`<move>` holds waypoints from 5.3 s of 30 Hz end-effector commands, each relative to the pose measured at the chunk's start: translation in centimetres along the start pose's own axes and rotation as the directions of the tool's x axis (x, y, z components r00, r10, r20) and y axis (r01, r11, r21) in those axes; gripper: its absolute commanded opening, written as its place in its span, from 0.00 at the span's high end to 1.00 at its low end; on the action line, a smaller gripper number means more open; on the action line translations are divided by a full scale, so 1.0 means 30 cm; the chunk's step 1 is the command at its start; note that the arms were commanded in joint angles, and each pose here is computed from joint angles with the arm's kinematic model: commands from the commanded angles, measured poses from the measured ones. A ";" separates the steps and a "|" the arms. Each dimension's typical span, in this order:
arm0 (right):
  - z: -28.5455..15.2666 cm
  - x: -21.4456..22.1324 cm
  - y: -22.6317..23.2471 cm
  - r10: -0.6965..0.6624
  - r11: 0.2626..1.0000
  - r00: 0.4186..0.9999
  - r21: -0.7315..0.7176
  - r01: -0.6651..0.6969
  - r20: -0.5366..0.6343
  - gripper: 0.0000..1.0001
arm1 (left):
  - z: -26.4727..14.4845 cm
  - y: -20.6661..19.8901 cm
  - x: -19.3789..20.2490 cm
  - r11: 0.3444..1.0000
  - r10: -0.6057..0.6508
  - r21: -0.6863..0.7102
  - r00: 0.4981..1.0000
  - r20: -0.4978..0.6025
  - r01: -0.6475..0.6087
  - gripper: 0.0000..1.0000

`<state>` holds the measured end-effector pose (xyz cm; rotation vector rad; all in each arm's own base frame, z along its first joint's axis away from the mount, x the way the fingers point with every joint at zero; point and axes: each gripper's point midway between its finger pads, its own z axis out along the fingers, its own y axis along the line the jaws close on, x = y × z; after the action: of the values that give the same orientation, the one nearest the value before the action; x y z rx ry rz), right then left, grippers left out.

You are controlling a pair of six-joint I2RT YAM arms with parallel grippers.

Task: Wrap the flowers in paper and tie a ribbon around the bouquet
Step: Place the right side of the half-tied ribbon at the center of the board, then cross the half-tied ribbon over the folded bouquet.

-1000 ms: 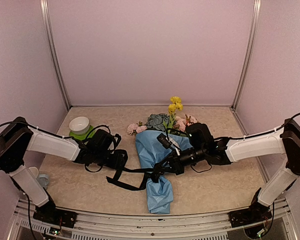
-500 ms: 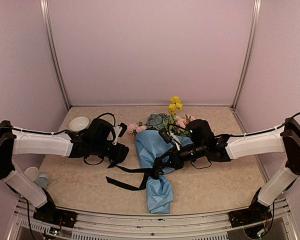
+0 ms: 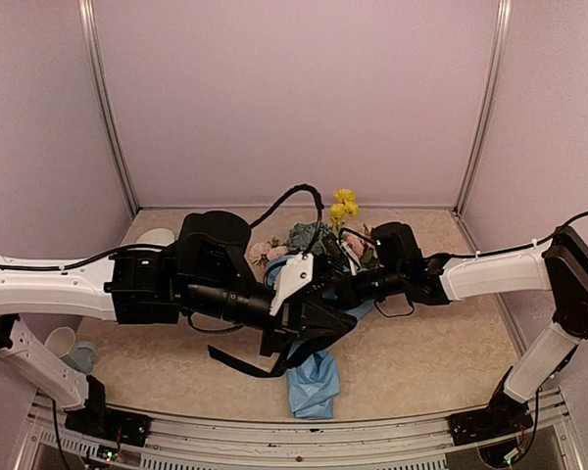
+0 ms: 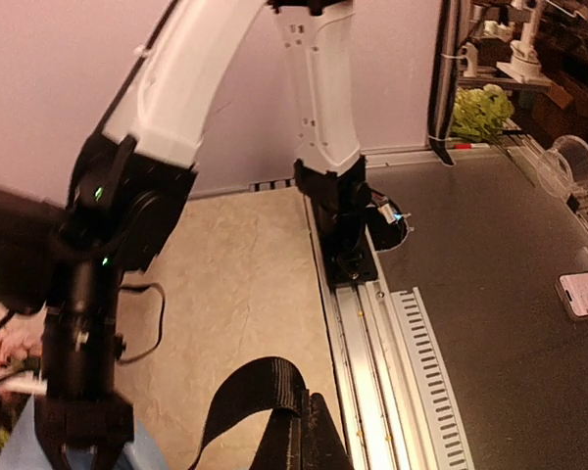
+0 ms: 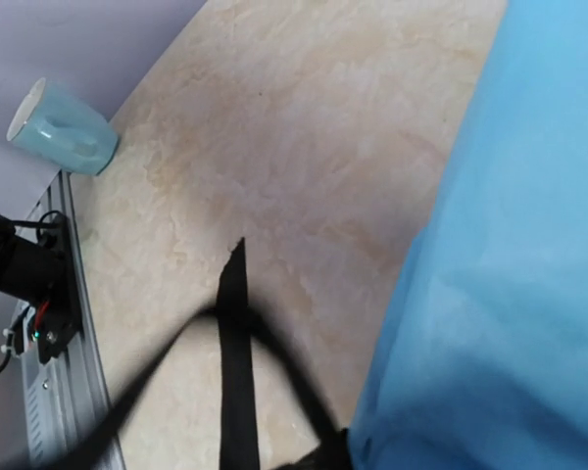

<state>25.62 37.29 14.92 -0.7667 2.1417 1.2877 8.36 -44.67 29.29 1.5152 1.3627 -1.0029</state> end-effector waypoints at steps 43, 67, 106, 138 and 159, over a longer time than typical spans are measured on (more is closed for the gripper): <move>-0.049 -0.054 0.095 -0.160 0.985 0.986 -0.068 0.158 -0.038 1.00 | 0.519 -0.049 0.148 0.928 0.359 -0.037 0.918 -0.168 -0.370 0.01; 0.004 -0.085 0.195 -0.156 0.983 0.987 -0.098 0.158 0.030 1.00 | -0.176 0.343 0.403 0.866 -0.216 -0.440 0.971 0.101 0.239 0.25; -0.042 0.055 0.016 -0.136 0.976 0.987 0.162 0.149 -0.087 0.76 | -0.032 0.423 0.523 0.922 -0.222 -0.311 0.973 0.071 0.233 1.00; 0.079 0.164 0.036 -0.215 0.975 0.961 0.025 0.222 -0.177 1.00 | -0.080 0.439 0.547 0.909 -0.255 -0.316 0.962 0.098 0.273 1.00; -0.048 0.150 0.089 -0.153 0.988 0.988 -0.001 0.153 -0.025 1.00 | -0.059 0.468 0.681 0.886 -0.338 -0.322 0.940 0.037 0.332 1.00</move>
<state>20.25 36.72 12.58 -1.0213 2.1090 1.1505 23.74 -37.65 12.63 1.0792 1.7225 -0.8970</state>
